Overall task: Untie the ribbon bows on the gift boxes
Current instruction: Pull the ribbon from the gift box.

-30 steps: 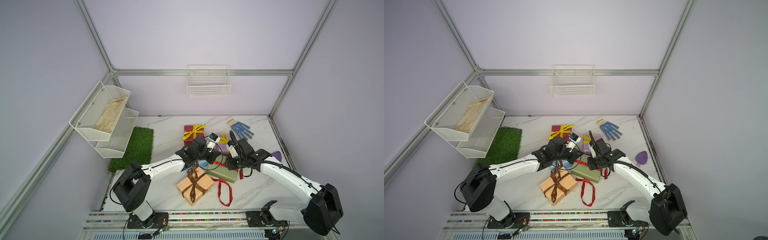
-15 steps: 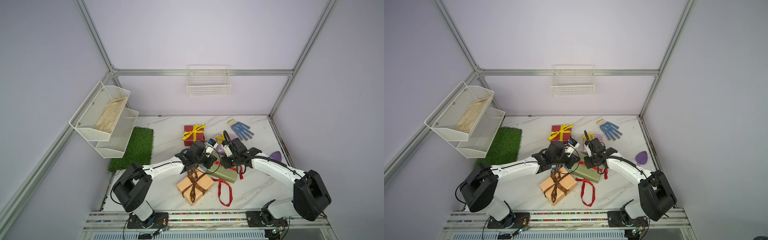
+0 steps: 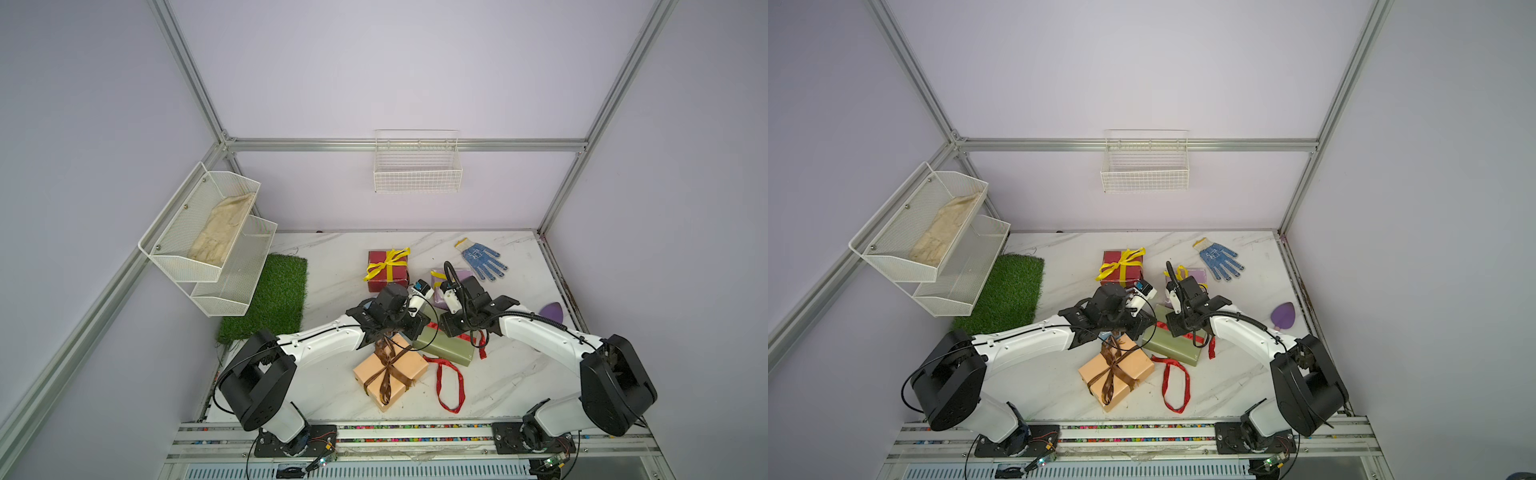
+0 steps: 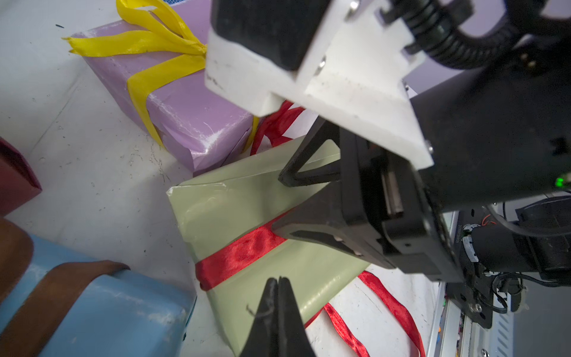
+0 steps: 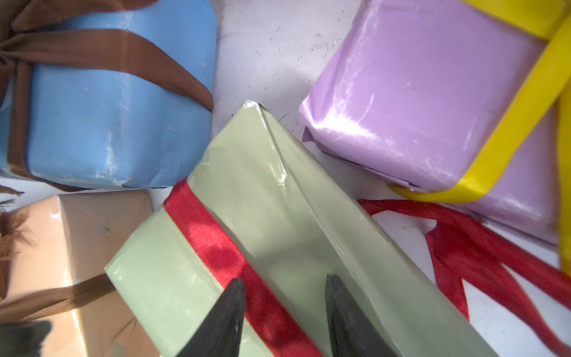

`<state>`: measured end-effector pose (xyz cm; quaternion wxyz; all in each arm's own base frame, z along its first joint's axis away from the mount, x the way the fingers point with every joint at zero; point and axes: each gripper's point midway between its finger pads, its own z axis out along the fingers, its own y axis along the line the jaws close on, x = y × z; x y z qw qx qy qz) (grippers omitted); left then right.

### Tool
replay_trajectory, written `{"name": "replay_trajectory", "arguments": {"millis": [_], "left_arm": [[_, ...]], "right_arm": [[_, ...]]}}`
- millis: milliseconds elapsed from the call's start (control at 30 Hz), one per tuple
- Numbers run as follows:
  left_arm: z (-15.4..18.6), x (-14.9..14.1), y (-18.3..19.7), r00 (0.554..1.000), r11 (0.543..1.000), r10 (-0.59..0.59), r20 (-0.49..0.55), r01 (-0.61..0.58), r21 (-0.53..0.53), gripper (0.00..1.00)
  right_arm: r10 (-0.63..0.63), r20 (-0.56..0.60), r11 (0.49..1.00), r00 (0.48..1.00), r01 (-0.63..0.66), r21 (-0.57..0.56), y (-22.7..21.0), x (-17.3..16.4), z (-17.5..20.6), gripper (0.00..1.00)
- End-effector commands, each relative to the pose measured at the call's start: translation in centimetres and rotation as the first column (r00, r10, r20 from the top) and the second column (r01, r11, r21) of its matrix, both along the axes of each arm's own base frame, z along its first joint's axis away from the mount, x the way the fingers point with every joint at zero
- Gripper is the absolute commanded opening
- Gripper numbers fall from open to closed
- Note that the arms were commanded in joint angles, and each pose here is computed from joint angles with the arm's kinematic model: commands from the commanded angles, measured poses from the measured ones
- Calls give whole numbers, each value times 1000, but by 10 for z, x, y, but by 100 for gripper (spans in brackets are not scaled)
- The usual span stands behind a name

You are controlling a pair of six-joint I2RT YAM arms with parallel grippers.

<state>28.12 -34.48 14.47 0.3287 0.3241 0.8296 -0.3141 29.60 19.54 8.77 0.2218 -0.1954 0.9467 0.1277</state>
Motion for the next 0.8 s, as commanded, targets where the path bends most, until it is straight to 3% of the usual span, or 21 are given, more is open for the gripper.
{"name": "replay_trajectory", "arguments": {"millis": [0, 433, 767], "left_arm": [[4, -4, 4, 1000, 1000, -13, 20, 13, -6, 2], [10, -8, 11, 1000, 1000, -7, 28, 8, -4, 1], [29, -16, 31, 999, 999, 23, 50, -21, -39, 1]], "right_arm": [[55, -63, 998, 996, -57, -28, 3, -19, -17, 44], [68, -53, 989, 996, -74, -124, 2, -26, -20, 43], [101, -74, 991, 992, -106, -78, 13, -33, -17, 42]]}}
